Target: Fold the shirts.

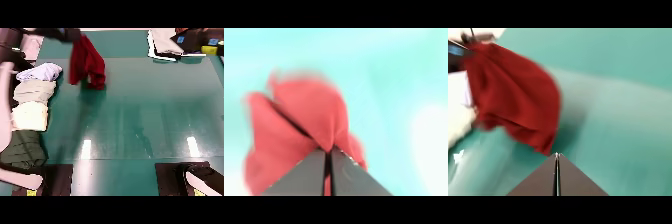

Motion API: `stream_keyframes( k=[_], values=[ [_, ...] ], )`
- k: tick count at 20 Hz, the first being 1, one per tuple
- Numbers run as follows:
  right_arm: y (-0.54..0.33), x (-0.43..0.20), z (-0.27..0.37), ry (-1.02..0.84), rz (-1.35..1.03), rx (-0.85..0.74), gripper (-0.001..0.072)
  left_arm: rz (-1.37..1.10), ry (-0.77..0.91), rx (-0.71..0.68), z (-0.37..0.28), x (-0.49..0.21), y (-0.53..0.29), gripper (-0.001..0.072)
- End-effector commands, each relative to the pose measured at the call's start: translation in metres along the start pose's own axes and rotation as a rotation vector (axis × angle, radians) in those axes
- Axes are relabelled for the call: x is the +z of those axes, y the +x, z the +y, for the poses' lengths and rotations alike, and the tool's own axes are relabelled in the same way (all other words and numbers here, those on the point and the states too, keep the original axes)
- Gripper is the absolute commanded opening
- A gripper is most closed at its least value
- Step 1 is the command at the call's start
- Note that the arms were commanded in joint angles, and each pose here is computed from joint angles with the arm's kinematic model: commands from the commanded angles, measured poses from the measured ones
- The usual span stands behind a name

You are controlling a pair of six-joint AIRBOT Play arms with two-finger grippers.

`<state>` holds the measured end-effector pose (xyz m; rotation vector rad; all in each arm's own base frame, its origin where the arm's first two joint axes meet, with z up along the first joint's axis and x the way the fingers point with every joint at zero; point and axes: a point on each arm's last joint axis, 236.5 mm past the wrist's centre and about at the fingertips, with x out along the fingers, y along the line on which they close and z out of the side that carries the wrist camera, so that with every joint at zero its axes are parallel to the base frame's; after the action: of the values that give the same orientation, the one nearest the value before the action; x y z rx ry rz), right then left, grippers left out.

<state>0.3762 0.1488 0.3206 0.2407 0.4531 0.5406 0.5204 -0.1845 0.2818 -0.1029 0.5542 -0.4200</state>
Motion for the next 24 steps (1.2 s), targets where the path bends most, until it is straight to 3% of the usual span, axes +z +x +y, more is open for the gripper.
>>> stream_keyframes(
  k=[1,5,9,10,11,12,15,18,20,24],
  values=[
    [-0.037,0.031,0.018,-0.040,-0.144,0.000,0.0017,-0.263,0.088,-0.047,-0.047,0.069,-0.132,0.0024],
    [-0.054,0.042,0.027,-0.057,-0.200,0.003,0.0017,-0.280,0.183,-0.180,-0.117,0.057,-0.176,0.0025],
    [-0.053,0.039,0.027,-0.055,-0.188,0.005,0.0017,-0.085,0.224,-0.301,-0.173,-0.014,-0.113,0.0028],
    [-0.053,0.039,0.027,-0.056,-0.188,0.005,0.0017,-0.042,0.227,-0.312,-0.180,-0.031,-0.094,0.0150],
    [-0.053,0.039,0.027,-0.056,-0.188,0.005,0.0017,-0.016,0.223,-0.313,-0.183,-0.041,-0.077,0.0503],
    [-0.053,0.039,0.028,-0.056,-0.187,0.006,0.0016,-0.005,0.220,-0.304,-0.180,-0.045,-0.065,0.0617],
    [-0.052,0.035,0.028,-0.056,-0.169,0.008,0.0017,-0.020,0.185,-0.186,-0.128,-0.032,-0.043,0.0609],
    [-0.051,0.031,0.028,-0.056,-0.152,0.011,0.0017,0.057,0.008,0.006,-0.019,-0.037,-0.025,0.0608],
    [-0.051,0.029,0.029,-0.056,-0.143,0.012,0.0017,0.194,-0.106,0.089,0.043,-0.072,-0.004,0.0608],
    [-0.051,0.026,0.029,-0.056,-0.131,0.013,0.0017,0.471,-0.297,0.096,0.094,-0.179,0.056,0.0608]
  ],
)
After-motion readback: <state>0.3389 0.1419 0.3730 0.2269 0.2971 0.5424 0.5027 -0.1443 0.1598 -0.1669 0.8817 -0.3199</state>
